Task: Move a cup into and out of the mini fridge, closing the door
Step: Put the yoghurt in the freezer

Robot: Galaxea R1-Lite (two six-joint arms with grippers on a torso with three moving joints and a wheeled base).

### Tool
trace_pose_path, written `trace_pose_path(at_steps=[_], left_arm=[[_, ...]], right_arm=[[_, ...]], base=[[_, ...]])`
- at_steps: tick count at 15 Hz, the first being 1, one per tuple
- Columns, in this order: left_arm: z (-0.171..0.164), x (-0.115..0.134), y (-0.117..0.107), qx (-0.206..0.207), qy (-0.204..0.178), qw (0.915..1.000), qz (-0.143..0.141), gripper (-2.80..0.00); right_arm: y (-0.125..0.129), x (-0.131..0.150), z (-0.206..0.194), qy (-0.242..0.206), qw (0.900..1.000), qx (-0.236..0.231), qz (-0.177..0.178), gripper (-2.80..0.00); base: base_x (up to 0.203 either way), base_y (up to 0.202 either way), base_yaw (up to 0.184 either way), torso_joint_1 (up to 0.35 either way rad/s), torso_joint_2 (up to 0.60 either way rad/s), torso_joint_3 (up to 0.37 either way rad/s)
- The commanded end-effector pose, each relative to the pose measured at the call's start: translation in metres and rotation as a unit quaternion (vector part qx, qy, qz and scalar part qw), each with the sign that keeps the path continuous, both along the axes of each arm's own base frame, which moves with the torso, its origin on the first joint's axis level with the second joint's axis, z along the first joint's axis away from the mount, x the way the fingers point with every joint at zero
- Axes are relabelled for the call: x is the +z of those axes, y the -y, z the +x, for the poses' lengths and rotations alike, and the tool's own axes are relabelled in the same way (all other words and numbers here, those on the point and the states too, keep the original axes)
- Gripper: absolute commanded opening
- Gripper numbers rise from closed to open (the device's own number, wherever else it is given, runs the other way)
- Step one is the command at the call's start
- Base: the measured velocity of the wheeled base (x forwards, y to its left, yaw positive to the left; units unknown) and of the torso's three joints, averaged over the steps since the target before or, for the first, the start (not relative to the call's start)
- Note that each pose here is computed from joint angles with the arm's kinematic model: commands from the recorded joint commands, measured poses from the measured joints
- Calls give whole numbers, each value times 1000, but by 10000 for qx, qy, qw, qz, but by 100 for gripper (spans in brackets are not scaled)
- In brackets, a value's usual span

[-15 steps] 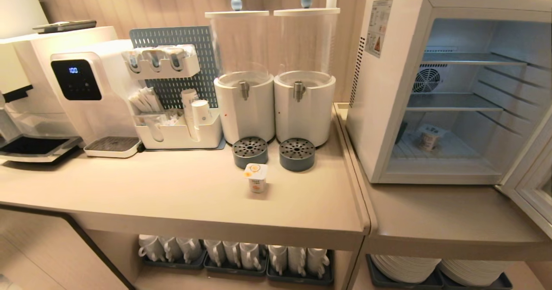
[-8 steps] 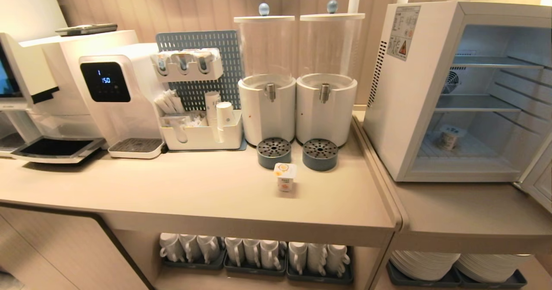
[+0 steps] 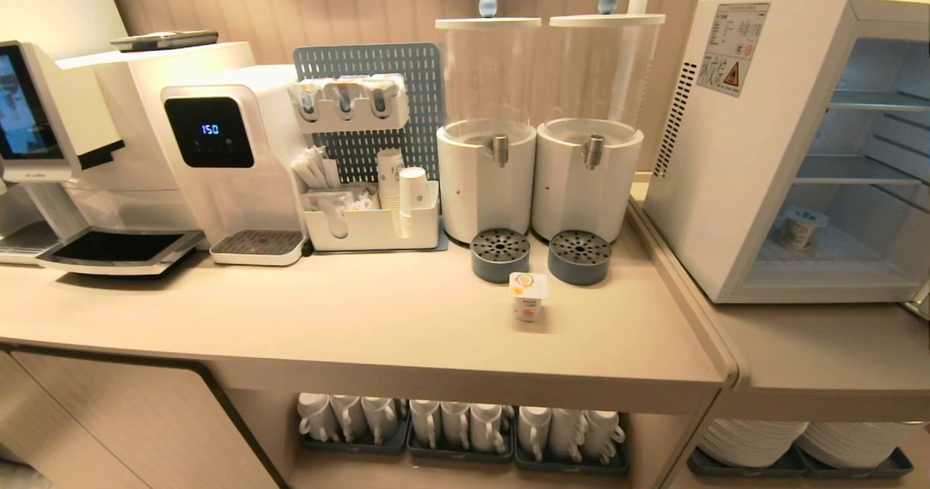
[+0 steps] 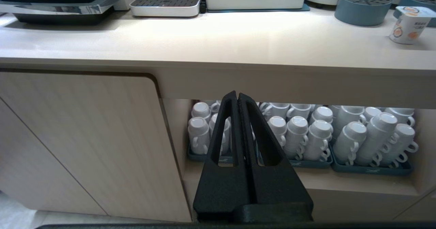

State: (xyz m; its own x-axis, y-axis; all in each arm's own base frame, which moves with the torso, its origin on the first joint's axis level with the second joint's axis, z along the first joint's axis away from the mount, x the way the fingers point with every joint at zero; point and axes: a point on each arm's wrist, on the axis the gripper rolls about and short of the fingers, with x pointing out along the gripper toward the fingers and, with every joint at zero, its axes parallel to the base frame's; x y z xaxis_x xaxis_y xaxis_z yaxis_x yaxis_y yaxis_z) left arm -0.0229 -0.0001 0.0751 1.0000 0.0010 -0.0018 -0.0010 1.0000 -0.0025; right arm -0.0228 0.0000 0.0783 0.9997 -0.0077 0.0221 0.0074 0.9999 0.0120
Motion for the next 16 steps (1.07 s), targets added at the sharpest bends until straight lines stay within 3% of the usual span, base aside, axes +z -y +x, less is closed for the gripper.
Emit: trace_pose_path(at_steps=[1,6,9,16], left_arm=[[0,0,0,10,-13,10000,-3,-280],[0,0,0,10,-16,10000,-3,-280],[0,0,0,10,-14,10000,-1,-280],[0,0,0,10,-14,10000,-3,-280]], right_arm=[[0,0,0,11,10000,8,2,-280],[0,0,0,5,10000,8,10,-280],[0,0,0,34,9995,30,-304,-280],[0,-3,0,-134,9994,49,-305,-280]], base=[[0,103,-57,2,12,-7],[0,83,-47,2,0,2],[0,0,0,0,0,0],[0,0,0,0,0,0]])
